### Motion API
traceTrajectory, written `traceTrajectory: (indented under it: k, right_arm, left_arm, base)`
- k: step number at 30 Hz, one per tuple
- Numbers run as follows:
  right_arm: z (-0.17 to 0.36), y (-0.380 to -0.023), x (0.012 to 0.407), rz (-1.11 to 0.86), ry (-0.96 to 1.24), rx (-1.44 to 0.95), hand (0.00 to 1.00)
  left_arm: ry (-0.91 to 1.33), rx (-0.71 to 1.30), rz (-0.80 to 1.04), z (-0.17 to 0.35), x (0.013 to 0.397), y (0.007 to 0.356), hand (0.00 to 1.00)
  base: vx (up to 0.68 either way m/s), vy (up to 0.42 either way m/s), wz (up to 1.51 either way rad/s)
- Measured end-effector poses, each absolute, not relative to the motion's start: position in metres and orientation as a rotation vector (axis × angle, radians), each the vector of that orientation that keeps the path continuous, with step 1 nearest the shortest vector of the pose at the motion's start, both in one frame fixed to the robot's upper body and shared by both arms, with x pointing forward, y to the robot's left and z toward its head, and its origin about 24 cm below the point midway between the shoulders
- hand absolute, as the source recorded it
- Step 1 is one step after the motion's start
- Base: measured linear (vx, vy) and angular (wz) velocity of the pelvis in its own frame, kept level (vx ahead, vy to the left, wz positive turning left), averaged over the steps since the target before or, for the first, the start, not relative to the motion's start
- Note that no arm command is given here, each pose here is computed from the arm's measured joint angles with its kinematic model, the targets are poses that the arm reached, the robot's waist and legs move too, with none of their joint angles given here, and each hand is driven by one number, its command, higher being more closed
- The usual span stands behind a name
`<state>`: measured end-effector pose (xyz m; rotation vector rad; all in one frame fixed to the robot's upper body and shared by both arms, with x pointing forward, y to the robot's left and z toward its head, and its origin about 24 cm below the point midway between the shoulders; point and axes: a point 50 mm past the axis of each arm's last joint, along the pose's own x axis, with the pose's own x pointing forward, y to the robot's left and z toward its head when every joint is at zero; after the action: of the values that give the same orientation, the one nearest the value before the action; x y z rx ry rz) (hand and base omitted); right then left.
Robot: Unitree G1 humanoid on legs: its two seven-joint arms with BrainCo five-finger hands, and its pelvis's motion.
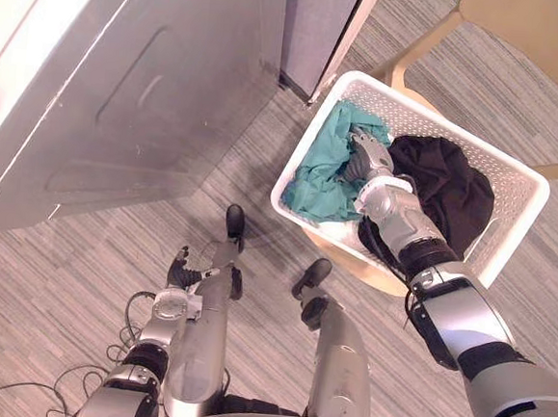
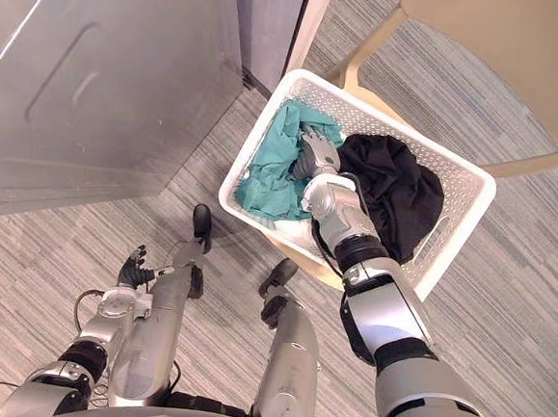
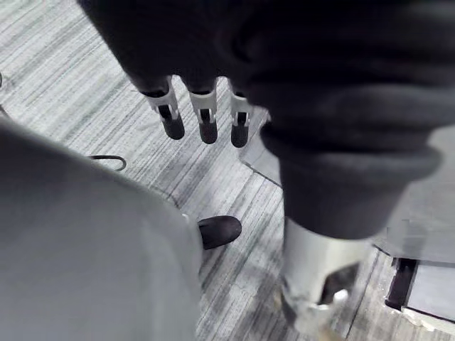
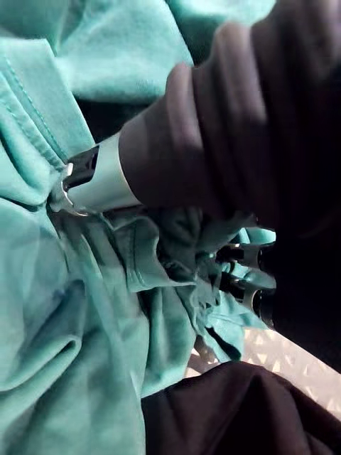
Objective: Pick up the laundry basket with both hands and put the clothes into the washing machine.
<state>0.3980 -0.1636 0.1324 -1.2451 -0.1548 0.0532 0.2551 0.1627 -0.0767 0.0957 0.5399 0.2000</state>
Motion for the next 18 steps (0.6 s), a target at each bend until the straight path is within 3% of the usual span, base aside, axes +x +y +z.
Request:
traceTrajectory:
  k: [14,18]
  right_arm:
    - [0.093,-0.172,0.39,0.038,0.004,-1.063,1.0]
    - [0.082,-0.171,0.387,-0.017,0.069,-0.803,1.0]
  left_arm:
    - [0.548,0.104,0.212,-0.078,0.254,0.163,0.0]
    - [0.561,0.105,0.213,-0.08,0.251,0.164,0.0]
  base:
    - [0.01,-0.04,0.04]
    - [0.0,-0.026,0.02]
